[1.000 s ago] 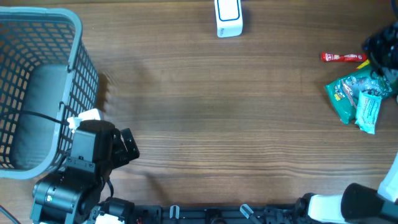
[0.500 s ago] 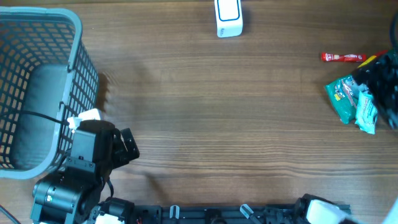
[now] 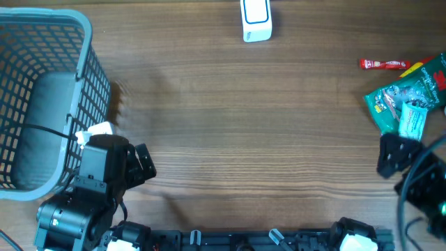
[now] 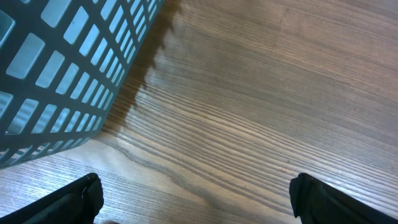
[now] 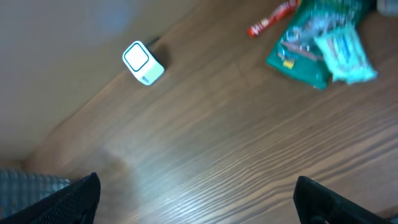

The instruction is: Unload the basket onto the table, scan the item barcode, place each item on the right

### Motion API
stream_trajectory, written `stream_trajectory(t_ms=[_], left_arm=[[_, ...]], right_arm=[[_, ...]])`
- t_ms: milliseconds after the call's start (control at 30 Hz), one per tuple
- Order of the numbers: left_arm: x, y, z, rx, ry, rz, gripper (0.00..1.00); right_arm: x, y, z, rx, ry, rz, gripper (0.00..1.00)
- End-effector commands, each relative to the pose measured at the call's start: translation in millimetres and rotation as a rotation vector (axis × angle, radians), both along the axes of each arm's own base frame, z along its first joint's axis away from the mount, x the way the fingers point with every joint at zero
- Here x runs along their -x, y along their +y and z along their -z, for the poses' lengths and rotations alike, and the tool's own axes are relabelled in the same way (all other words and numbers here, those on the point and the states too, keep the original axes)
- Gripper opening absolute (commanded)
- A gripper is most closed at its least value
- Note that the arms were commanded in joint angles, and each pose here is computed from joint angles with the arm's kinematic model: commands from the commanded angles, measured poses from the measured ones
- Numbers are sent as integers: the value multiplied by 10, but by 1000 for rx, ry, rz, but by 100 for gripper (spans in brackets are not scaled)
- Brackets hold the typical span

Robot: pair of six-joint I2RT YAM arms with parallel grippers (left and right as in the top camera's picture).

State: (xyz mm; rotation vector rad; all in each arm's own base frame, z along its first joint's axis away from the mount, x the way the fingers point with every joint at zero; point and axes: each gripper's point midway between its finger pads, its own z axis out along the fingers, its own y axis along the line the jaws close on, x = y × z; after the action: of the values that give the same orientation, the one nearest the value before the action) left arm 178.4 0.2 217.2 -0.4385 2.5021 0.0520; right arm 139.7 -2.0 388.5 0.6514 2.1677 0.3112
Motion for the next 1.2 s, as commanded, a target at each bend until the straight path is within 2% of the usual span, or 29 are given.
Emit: stream_trajectory(t_ms=[0,133,300,400,433,667,767,933,1167], left_arm=[[1,1,-3,-3,1,10,100],[0,1,-4,-4,1,10,100],[1,1,-3,-4,1,10,100],[1,1,-3,-3,1,10,100],[1,1,-3,-4,1,10,100],[1,1,-3,-4,1,10,100],[1,1,-3,-4,1,10,100],[1,1,-3,-4,1,10,100],[1,1,-3,-3,1,10,100]], right_arm=[[141,173,-63,238,-75,-254,100],[352,248,-49,381,-132,-335,100],[608,394,321,446,-158,-417,100],[613,442,496,471,-233,-426,100],[474,532,509,513,-382,-475,100],[-109,766,612,551,-720,-680,100],[-229,846,736,571,-822,-754,100],[-352,802,908,652,-925,-707,100],[-604,649,1042,649,-949,-589,100]])
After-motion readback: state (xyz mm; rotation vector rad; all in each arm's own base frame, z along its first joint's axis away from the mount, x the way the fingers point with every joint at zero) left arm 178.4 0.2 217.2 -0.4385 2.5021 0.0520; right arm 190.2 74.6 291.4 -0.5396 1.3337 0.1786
